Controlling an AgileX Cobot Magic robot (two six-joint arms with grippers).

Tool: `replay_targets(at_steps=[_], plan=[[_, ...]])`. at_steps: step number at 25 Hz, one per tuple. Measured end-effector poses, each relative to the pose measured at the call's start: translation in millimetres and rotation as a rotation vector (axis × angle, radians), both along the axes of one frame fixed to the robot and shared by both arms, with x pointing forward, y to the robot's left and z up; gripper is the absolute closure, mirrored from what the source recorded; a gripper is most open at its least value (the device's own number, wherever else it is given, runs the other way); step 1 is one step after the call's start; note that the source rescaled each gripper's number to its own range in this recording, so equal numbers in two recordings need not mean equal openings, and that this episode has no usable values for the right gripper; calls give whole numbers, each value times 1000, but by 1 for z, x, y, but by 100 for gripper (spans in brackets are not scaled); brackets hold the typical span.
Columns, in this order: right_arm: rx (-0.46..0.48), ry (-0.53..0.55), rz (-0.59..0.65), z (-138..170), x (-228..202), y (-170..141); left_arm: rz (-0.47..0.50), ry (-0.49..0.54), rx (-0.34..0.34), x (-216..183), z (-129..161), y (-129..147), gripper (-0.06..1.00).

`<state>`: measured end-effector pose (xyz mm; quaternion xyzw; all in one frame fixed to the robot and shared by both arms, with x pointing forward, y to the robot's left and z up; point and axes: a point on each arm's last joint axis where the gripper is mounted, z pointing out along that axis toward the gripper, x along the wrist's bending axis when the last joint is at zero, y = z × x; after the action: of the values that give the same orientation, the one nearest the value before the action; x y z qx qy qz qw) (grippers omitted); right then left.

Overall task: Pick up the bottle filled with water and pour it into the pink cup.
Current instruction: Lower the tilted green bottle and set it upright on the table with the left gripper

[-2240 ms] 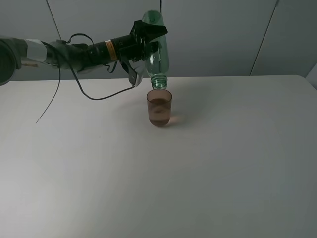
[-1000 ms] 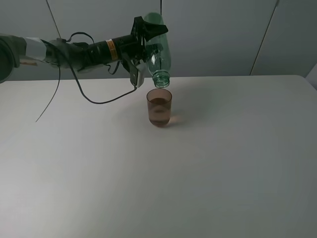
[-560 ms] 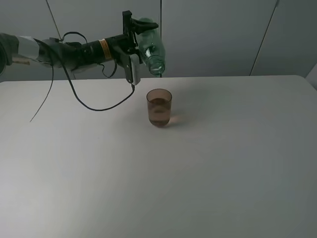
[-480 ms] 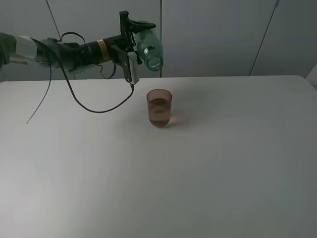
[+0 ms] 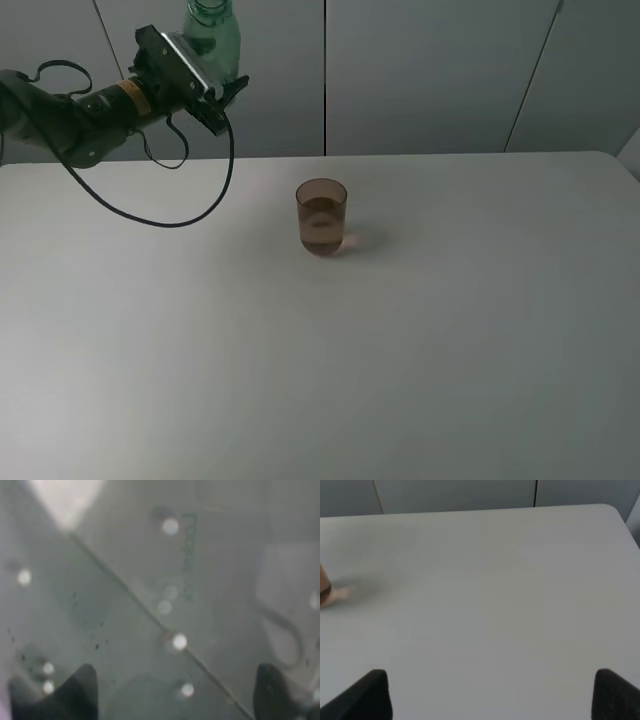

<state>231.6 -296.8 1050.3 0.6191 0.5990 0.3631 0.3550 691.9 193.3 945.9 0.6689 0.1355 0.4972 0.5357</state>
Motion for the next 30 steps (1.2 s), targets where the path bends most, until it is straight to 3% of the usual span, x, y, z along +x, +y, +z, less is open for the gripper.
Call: replay_targets(at_steps=[3, 7, 9, 12, 19, 25, 30], plan=[[0, 0, 0, 0, 0, 0, 148, 95, -80, -14, -4, 37, 94], [0, 0, 0, 0, 0, 0, 322, 271, -275, -32, -26, 75, 94], [0, 2, 0, 0, 0, 0, 395, 353, -364, -42, -39, 87, 94], [0, 2, 0, 0, 0, 0, 458, 410, -437, -50, -48, 95, 94], [0, 2, 0, 0, 0, 0, 455, 411, -465, -51, -71, 95, 94], [0, 2, 0, 0, 0, 0, 458, 401, -351, -53, -92, 95, 94], [0, 2, 0, 0, 0, 0, 460, 414, -343, -53, -101, 95, 94]])
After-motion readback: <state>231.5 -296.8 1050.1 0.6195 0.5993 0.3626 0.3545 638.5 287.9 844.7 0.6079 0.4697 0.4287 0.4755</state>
